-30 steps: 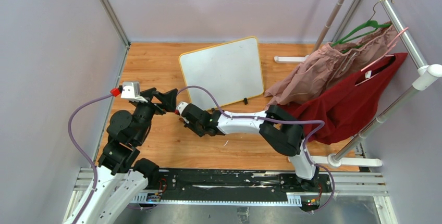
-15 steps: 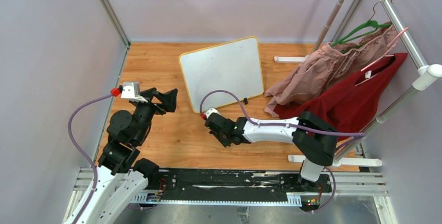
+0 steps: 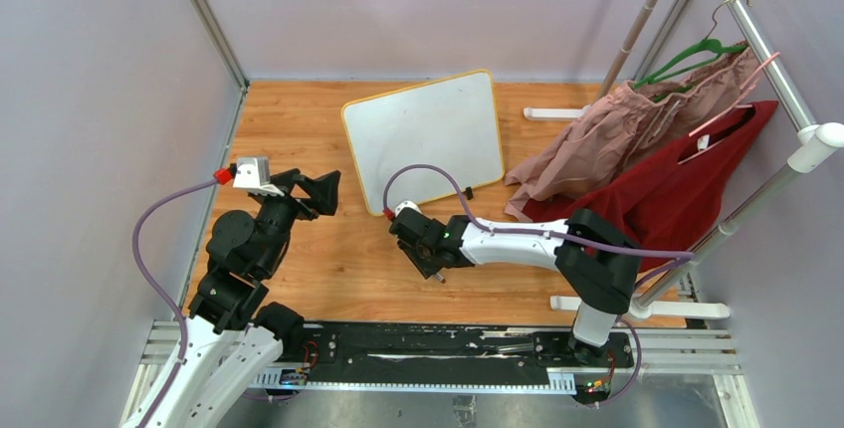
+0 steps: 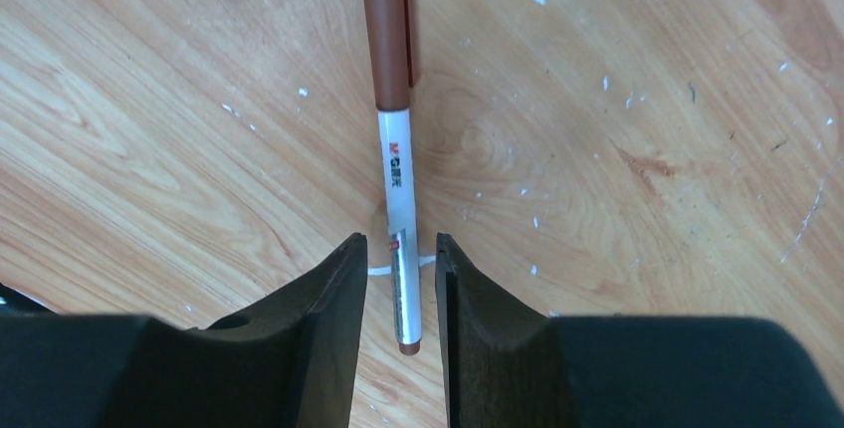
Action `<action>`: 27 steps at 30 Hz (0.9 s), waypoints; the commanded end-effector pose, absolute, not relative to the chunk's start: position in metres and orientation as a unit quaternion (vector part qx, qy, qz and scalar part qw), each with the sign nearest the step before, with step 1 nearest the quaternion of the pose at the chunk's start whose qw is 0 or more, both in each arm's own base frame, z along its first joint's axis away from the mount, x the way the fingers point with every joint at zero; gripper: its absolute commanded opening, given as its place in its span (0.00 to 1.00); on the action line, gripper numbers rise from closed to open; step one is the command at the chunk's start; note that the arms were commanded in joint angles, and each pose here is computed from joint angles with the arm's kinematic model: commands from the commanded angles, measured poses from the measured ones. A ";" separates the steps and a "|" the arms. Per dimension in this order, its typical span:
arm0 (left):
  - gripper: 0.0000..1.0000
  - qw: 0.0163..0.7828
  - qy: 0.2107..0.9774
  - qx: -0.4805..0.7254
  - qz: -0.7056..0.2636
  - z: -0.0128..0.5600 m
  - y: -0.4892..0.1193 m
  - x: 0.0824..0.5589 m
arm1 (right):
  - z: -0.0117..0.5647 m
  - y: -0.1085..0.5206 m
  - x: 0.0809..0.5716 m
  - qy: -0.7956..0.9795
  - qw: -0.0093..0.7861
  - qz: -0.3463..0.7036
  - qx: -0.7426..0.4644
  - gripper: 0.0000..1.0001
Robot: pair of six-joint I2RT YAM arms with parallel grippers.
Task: Write a sentence on the whiteboard
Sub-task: Open the whiteboard marker at the center of the board.
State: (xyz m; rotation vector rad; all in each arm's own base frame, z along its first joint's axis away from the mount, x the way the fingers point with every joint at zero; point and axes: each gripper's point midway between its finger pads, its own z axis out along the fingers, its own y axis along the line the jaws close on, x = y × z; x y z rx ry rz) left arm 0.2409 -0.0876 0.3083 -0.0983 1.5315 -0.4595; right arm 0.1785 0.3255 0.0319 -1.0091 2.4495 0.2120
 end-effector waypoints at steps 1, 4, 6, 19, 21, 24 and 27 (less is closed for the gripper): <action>0.99 0.703 0.677 -0.041 -0.213 0.314 -0.090 0.240 | 0.031 0.328 0.184 0.899 0.222 0.080 -0.370 0.35; 0.99 0.703 0.678 -0.040 -0.214 0.314 -0.090 0.240 | 0.027 0.329 0.185 0.900 0.213 0.082 -0.371 0.33; 0.99 0.703 0.677 -0.041 -0.214 0.314 -0.090 0.240 | 0.025 0.330 0.184 0.900 0.207 0.085 -0.373 0.32; 0.99 0.704 0.675 -0.041 -0.215 0.315 -0.090 0.239 | 0.007 0.319 0.172 0.907 0.178 0.080 -0.373 0.03; 0.99 0.703 0.676 -0.041 -0.216 0.315 -0.090 0.240 | 0.014 0.315 0.174 0.906 0.191 0.079 -0.368 0.00; 1.00 0.702 0.674 -0.023 -0.228 0.316 -0.098 0.240 | 0.041 0.314 0.180 0.900 0.236 0.097 -0.354 0.00; 1.00 0.691 0.682 -0.015 -0.239 0.310 -0.107 0.244 | 0.077 0.311 0.187 0.888 0.290 0.118 -0.337 0.00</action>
